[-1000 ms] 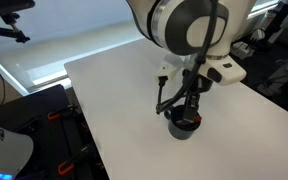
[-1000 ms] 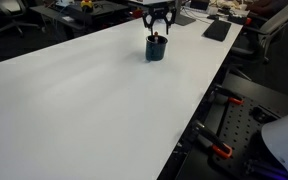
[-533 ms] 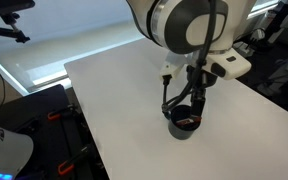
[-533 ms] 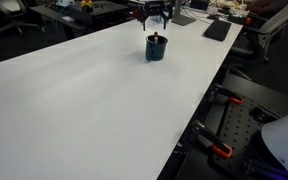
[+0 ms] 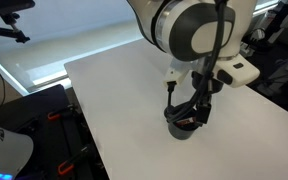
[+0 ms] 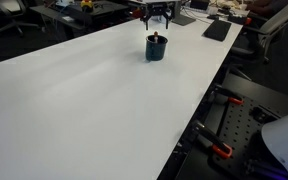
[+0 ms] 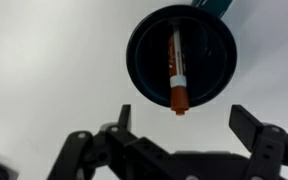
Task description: Remove the marker from the cup
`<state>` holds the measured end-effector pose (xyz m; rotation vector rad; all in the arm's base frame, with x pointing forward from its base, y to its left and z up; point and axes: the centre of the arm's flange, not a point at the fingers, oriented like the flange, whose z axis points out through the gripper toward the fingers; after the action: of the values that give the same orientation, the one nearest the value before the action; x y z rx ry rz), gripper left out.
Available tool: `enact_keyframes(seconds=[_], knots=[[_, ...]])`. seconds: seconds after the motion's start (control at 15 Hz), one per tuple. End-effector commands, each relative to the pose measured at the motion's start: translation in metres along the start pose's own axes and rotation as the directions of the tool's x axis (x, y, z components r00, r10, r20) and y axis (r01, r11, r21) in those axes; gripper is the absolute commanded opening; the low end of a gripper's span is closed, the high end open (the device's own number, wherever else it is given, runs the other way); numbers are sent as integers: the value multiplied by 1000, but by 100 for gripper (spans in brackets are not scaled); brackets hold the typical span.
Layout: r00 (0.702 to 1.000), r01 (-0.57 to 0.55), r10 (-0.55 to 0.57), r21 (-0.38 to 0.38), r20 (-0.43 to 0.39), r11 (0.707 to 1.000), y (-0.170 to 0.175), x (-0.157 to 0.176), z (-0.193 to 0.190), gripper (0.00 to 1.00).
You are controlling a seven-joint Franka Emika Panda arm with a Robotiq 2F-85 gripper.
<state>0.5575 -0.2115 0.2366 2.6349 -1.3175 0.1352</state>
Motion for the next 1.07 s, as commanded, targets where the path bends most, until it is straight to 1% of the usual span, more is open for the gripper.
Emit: enact_keyframes(seconds=[0.0, 0.13, 0.2, 0.27, 0.33, 0.4, 0.47, 0.53, 0.6, 0.67, 0.87, 0.93, 1.0], knots=[[1000, -20, 20, -8, -10, 1000, 1, 12, 9, 100], [1000, -22, 22, -18, -4, 1000, 3, 13, 14, 94], [1000, -22, 22, -23, -2, 999, 4, 13, 17, 94], [1000, -21, 21, -29, 1, 999, 4, 13, 20, 90], [1000, -20, 20, -34, 4, 999, 4, 12, 22, 89], [1000, -19, 20, -37, 8, 999, 4, 11, 24, 79], [1000, -20, 21, -41, 11, 999, 4, 10, 26, 75], [1000, -21, 21, -44, 12, 999, 4, 10, 28, 75], [1000, -21, 21, -44, 9, 999, 3, 10, 27, 69], [1000, -21, 22, -43, 7, 999, 2, 11, 26, 70], [1000, -24, 25, -43, 4, 999, 2, 11, 26, 65], [1000, -27, 27, -43, 3, 999, 2, 12, 26, 67], [1000, -31, 31, -44, 3, 999, 3, 12, 25, 75]])
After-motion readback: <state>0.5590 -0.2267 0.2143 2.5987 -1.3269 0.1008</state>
